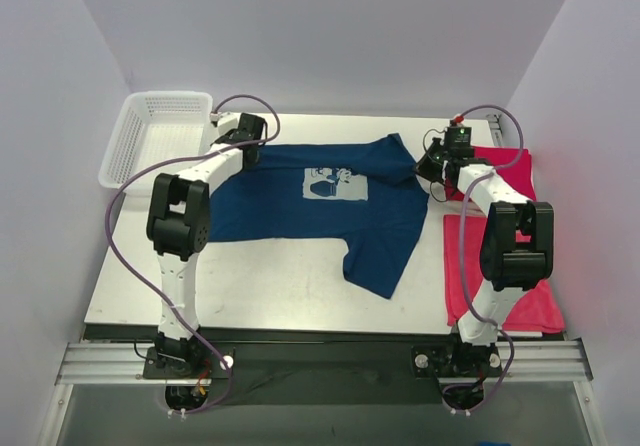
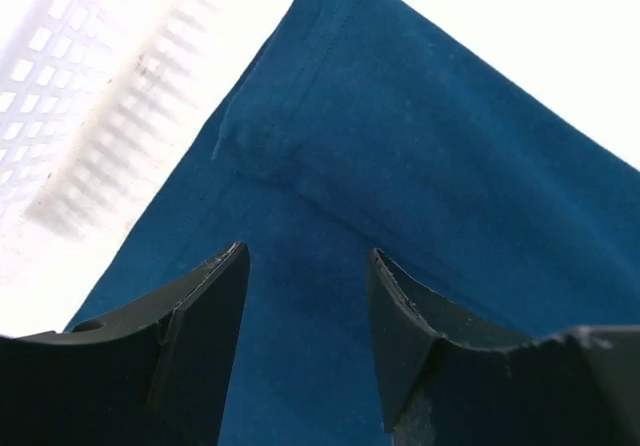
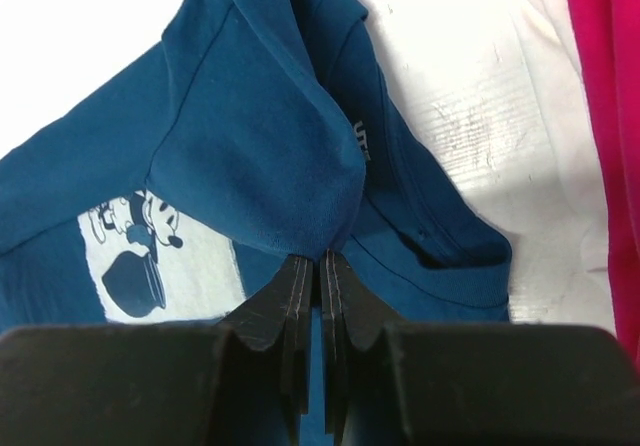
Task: Fold and stack the t-shirts
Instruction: Fold the flattened tshirt in 1/3 of the way
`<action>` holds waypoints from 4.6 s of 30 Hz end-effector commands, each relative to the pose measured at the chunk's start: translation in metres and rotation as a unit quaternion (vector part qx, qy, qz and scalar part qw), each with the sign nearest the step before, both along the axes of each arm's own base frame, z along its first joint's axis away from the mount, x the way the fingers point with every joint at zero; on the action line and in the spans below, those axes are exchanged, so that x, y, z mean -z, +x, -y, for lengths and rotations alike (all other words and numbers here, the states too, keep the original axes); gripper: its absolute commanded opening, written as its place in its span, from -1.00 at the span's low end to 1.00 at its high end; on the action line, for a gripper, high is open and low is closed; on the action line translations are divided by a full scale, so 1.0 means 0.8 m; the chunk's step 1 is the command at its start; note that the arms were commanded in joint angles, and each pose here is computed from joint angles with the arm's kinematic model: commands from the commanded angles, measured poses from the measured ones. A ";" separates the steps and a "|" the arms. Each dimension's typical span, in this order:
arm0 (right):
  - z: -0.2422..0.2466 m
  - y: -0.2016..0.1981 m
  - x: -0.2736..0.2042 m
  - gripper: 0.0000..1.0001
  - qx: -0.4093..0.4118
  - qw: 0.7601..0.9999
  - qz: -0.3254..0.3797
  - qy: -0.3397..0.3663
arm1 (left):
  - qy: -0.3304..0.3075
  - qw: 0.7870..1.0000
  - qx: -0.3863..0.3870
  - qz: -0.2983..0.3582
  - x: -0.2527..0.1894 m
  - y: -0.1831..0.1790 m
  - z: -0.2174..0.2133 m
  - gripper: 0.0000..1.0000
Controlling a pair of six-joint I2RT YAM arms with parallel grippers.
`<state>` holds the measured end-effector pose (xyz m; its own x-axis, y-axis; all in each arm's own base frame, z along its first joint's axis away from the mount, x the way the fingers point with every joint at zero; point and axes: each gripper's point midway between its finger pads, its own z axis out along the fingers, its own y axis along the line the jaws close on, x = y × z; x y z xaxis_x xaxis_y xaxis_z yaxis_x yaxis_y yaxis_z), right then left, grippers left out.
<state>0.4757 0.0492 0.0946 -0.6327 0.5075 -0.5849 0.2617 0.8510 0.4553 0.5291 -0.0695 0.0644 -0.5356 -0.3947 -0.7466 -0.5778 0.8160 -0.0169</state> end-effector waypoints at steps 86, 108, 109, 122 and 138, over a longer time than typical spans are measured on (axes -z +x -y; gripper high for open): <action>-0.031 0.102 0.010 -0.23 -0.100 0.973 -0.059 -0.200 | -0.131 0.977 0.169 -0.014 0.009 -0.008 0.181 0.45; -0.066 0.127 0.021 -0.31 -0.159 0.966 -0.038 -0.198 | -0.104 0.987 0.108 -0.060 0.034 -0.010 0.103 0.45; -0.073 0.126 0.022 -0.31 -0.167 0.965 -0.037 -0.200 | -0.105 0.987 0.108 -0.062 0.035 -0.011 0.103 0.45; -0.063 0.119 0.039 -0.27 -0.154 0.952 -0.092 -0.248 | -0.124 0.984 0.097 -0.084 0.049 -0.023 0.093 0.45; -0.036 0.107 0.046 -0.60 -0.135 0.944 -0.127 -0.273 | -0.136 0.982 0.091 -0.093 0.057 -0.032 0.090 0.45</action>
<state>0.5653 0.0844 0.0576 -0.8364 -0.0194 -0.5478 0.0422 0.9941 -0.0995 0.5183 -0.1536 0.0300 -0.7086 -0.4329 -0.5572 -0.4031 0.8965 -0.1839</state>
